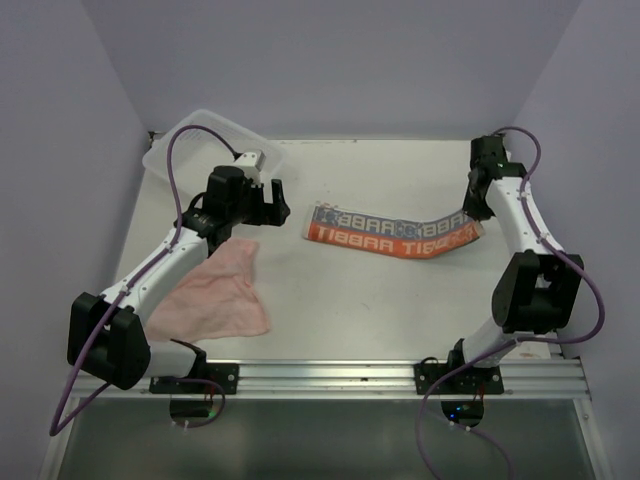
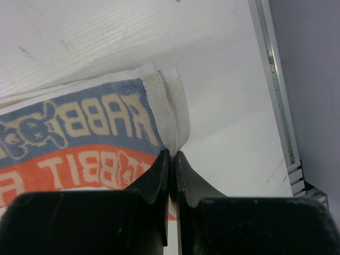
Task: Roll the towels
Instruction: Fold the towel
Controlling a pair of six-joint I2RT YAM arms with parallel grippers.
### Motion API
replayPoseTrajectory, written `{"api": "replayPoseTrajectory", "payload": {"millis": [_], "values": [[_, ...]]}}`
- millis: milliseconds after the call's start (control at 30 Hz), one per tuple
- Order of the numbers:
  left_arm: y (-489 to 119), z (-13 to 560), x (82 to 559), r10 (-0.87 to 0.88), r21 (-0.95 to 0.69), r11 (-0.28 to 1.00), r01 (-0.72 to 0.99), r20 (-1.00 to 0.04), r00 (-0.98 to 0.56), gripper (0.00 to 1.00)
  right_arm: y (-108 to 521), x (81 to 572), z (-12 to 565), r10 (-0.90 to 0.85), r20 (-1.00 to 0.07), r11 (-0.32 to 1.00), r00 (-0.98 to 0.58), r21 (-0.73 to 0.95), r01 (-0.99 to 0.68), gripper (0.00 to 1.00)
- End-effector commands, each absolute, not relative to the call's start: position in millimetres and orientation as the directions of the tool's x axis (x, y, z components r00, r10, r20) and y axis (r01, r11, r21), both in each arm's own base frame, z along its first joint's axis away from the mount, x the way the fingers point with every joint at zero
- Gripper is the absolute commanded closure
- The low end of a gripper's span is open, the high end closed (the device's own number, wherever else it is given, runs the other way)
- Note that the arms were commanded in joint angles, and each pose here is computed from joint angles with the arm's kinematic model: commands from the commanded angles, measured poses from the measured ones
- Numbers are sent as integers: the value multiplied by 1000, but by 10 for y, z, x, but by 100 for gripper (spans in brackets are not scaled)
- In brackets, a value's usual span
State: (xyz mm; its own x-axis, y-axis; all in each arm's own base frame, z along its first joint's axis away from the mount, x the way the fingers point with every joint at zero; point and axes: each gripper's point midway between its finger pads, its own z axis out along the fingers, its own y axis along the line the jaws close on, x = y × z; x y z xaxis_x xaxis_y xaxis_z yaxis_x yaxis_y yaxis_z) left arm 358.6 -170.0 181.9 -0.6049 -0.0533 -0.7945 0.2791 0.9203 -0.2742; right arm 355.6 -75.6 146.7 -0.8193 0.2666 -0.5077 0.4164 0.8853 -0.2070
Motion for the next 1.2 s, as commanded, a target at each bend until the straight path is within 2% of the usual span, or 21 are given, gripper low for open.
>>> {"api": "replayPoseTrajectory", "payload": {"millis": [0,267,767,1167], "values": [[-1747,1881,3578,-58,-289,907,306,-806,-589,2,-641,3597,1906,175,-576,877,-798,-277,393,100],[-1756,1907,3566,-60,-289,906,310,-811,-582,2,-72,3816,2023,119,-599,916,-792,-241,320,100],[-1752,1938,3558,-62,-286,907,309,-816,-575,2,1610,4072,1764,77,-550,987,-832,-79,143,100],[-1762,1971,3536,-64,-289,904,315,-820,-569,2,2220,4175,1593,107,-524,993,-845,14,118,100]]}}
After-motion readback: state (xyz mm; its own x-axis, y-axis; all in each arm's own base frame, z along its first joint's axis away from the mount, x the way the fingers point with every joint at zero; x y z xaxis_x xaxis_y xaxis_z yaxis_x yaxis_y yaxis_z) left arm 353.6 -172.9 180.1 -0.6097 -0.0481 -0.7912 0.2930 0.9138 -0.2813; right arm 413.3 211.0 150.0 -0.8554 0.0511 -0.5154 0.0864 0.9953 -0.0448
